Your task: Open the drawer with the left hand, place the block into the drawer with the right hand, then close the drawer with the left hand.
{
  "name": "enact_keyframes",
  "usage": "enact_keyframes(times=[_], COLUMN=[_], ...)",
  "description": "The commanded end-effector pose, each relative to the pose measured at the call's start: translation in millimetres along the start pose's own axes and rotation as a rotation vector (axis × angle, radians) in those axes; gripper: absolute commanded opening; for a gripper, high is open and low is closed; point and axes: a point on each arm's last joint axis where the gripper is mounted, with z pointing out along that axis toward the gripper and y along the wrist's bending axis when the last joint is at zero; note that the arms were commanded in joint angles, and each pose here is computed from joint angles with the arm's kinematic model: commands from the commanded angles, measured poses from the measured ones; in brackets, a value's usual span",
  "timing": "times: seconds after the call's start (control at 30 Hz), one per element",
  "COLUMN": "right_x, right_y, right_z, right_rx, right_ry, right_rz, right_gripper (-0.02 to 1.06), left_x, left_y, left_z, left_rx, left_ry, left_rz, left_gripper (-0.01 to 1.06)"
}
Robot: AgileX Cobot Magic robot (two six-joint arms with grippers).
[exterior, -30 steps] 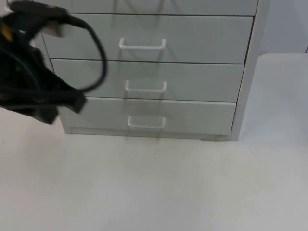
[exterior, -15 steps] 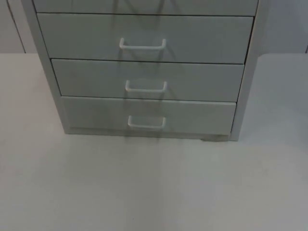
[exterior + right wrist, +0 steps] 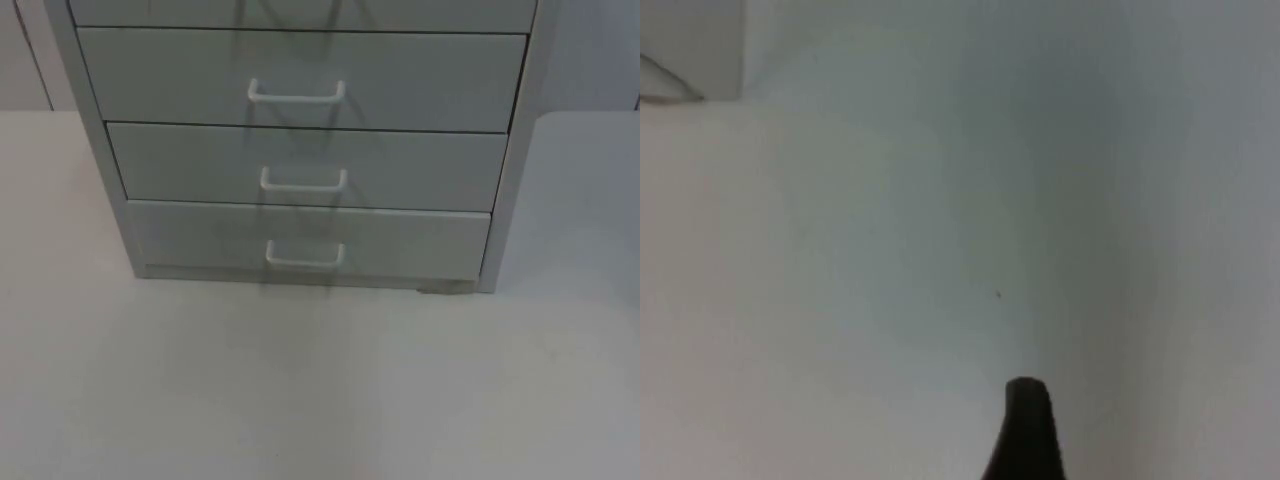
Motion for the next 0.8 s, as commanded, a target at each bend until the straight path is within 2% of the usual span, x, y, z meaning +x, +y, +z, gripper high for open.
enact_keyframes(times=[0.0, 0.03, 0.07, 0.2, 0.23, 0.3, 0.43, 0.57, 0.63, 0.77], right_x=[1, 3, 3, 18, 18, 32, 55, 84, 94, 114], right_y=[5, 6, 6, 7, 7, 8, 9, 10, 9, 9], right_z=[-19, -29, -29, -71, -71, -94, -117, -142, -149, -161], right_rx=[-0.036, -0.047, -0.047, -0.047, -0.047, -0.051, -0.073, -0.08, -0.069, -0.064], right_ry=[-0.096, -0.14, -0.14, -0.325, -0.325, -0.404, -0.454, -0.55, -0.583, -0.638], right_rz=[-0.049, -0.067, -0.067, -0.089, -0.089, -0.093, -0.091, -0.101, -0.108, -0.116], right_gripper=[0.6, 0.6, 0.6, 0.6, 0.6, 0.6, 0.6, 0.6, 0.6, 0.6], left_x=[4, 6, 6, 18, 18, 30, 51, 75, 88, 104], left_y=[-1, -2, -2, -4, -4, -4, -5, -4, -4, -4], left_z=[-13, -24, -24, -66, -66, -88, -112, -140, -154, -168], left_rx=[0.017, 0.029, 0.029, 0.051, 0.051, 0.053, 0.058, 0.055, 0.05, 0.047], left_ry=[-0.025, -0.058, -0.058, -0.192, -0.192, -0.257, -0.282, -0.367, -0.435, -0.503], left_rz=[-0.018, -0.01, -0.01, 0.029, 0.029, 0.041, 0.059, 0.092, 0.119, 0.125], left_gripper=[0.0, 0.0, 0.0, 0.0, 0.0, 0.0, 0.0, 0.0, 0.0, 0.0])
